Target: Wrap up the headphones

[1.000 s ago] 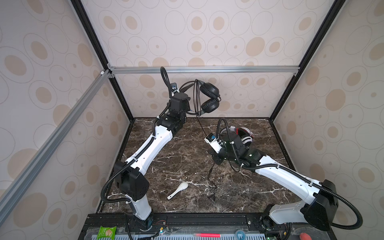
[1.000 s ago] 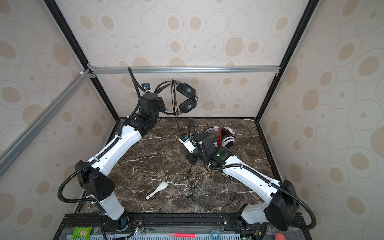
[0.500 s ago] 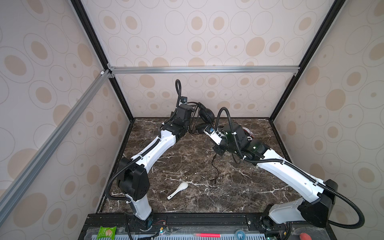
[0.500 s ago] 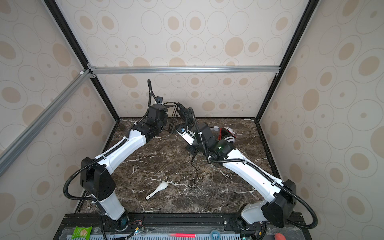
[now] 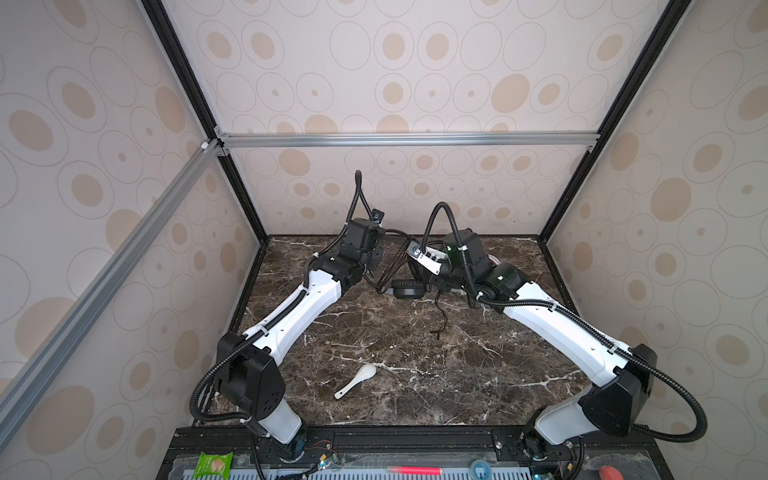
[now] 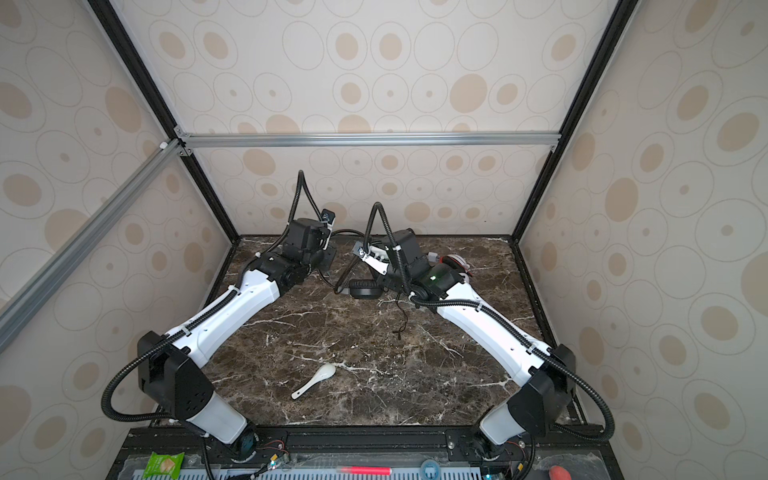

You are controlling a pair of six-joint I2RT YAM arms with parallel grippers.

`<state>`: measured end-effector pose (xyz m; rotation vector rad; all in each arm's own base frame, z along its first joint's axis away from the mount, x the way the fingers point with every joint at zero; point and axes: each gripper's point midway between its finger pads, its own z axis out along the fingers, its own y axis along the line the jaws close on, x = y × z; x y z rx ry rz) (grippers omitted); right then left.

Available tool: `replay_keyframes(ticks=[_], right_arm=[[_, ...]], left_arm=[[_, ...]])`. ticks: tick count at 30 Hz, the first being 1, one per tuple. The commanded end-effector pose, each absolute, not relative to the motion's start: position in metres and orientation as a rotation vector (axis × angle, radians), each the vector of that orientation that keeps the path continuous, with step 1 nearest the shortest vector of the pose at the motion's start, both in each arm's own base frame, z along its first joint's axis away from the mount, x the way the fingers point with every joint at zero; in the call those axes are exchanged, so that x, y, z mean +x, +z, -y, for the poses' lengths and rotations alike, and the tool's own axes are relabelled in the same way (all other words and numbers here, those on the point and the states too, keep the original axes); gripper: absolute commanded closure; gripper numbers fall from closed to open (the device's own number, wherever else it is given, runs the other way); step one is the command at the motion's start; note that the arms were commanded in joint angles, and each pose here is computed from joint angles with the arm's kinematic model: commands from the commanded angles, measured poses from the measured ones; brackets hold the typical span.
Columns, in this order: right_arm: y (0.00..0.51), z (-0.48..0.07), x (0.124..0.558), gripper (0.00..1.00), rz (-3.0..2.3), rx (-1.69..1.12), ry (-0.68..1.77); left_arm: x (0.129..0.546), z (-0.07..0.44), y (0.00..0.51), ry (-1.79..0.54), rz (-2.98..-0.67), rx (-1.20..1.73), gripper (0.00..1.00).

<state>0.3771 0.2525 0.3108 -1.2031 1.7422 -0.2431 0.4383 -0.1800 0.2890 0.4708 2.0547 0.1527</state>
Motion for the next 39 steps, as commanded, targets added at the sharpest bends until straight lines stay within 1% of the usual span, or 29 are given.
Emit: replay_keyframes(ticks=[1,9,13,23,30,39], right_arm=[[0.329,-0.251,0.386,1.0,-1.69,-1.204,-0.27],[0.333,-0.233,0.397,1.0,-1.729,-1.133,-0.271],[0.34,-0.222,0.4,1.0,-1.756,-1.062,-0.208],[0.345,-0.211,0.408,0.98,-1.781,-1.008,-0.215],[0.342,-0.203,0.413,0.96,-1.823,-0.941,-0.158],[0.344,-0.196,0.418,0.91,-1.85,-0.846,-0.081]], left_arm=[[0.419,0.19,0.318,0.05,-1.991,0.549,1.0],[0.386,0.207,0.326,-0.14,-1.956,0.656,1.0],[0.374,0.213,0.333,-0.208,-1.945,0.672,1.0],[0.359,0.223,0.344,-0.27,-1.931,0.726,1.0],[0.352,0.234,0.374,-0.334,-1.871,0.725,1.0],[0.342,0.241,0.406,-0.372,-1.82,0.726,1.0]])
